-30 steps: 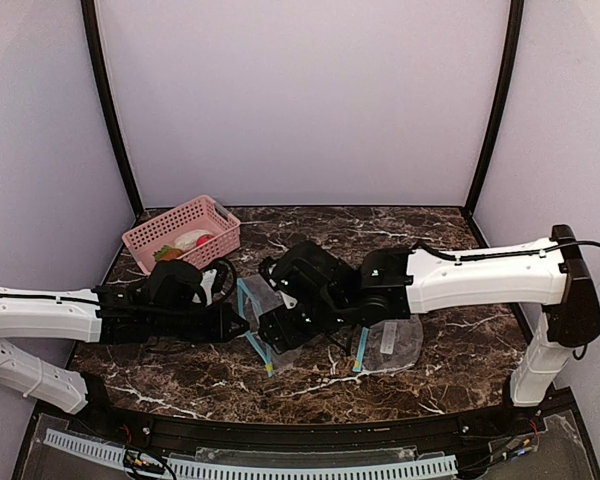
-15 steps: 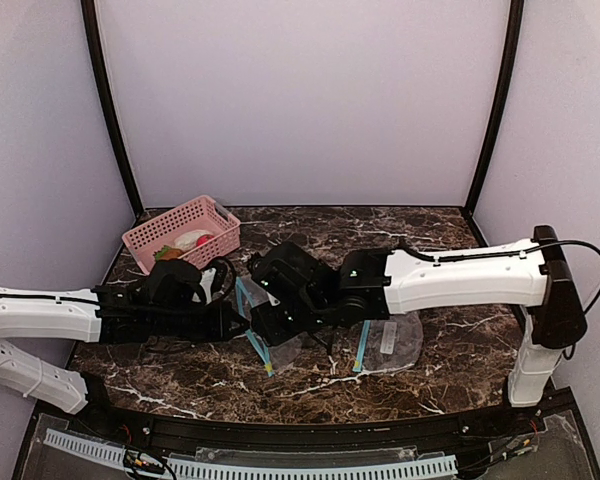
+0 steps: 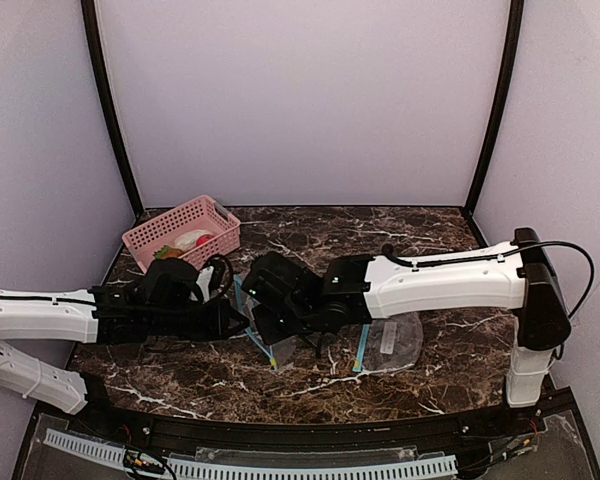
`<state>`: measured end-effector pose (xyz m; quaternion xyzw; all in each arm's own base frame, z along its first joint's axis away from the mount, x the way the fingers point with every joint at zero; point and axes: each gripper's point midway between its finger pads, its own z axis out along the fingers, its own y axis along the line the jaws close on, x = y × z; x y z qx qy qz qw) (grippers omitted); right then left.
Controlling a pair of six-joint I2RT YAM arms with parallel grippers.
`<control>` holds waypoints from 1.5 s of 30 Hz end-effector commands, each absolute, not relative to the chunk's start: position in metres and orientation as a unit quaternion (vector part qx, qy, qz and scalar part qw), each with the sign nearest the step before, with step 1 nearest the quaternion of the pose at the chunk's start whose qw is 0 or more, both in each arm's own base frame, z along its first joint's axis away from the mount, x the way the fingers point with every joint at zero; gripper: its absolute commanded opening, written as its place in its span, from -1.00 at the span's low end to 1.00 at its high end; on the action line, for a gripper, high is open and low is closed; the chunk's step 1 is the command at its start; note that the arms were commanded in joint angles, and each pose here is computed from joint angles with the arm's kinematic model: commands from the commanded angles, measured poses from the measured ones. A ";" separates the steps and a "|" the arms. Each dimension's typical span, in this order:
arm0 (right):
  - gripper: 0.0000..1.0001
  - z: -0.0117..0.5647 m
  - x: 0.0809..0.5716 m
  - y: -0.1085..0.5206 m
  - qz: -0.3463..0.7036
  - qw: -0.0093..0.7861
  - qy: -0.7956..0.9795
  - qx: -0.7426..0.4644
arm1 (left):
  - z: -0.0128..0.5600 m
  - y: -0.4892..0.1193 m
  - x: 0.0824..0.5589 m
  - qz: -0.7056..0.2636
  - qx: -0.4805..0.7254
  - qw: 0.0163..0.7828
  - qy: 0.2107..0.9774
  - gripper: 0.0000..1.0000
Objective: Place the food in the zip-top bag and seal the zipper
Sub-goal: Pass from the left arm to the right
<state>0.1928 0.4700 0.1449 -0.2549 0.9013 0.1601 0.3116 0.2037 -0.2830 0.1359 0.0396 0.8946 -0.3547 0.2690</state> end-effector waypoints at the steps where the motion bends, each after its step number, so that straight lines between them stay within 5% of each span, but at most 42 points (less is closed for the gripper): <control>1: -0.53 0.142 0.204 0.465 0.140 0.322 0.908 -0.231 | 0.136 -0.278 0.202 -0.357 0.035 0.272 0.893 -0.99; 8: -1.00 0.141 0.209 0.450 0.124 0.321 0.914 -0.217 | 0.121 -0.258 0.204 -0.305 0.020 0.278 0.911 -0.99; 16: -1.00 0.149 0.211 0.421 0.085 0.322 0.921 -0.202 | 0.097 -0.226 0.209 -0.259 -0.026 0.289 0.921 -0.99; 42: -1.00 0.160 0.196 0.400 0.109 0.276 0.937 -0.183 | 0.093 -0.311 0.231 -0.378 0.068 0.230 0.894 -0.99; 45: -1.00 0.151 0.200 0.394 0.091 0.270 0.944 -0.168 | 0.111 -0.314 0.229 -0.399 0.088 0.247 0.879 -0.75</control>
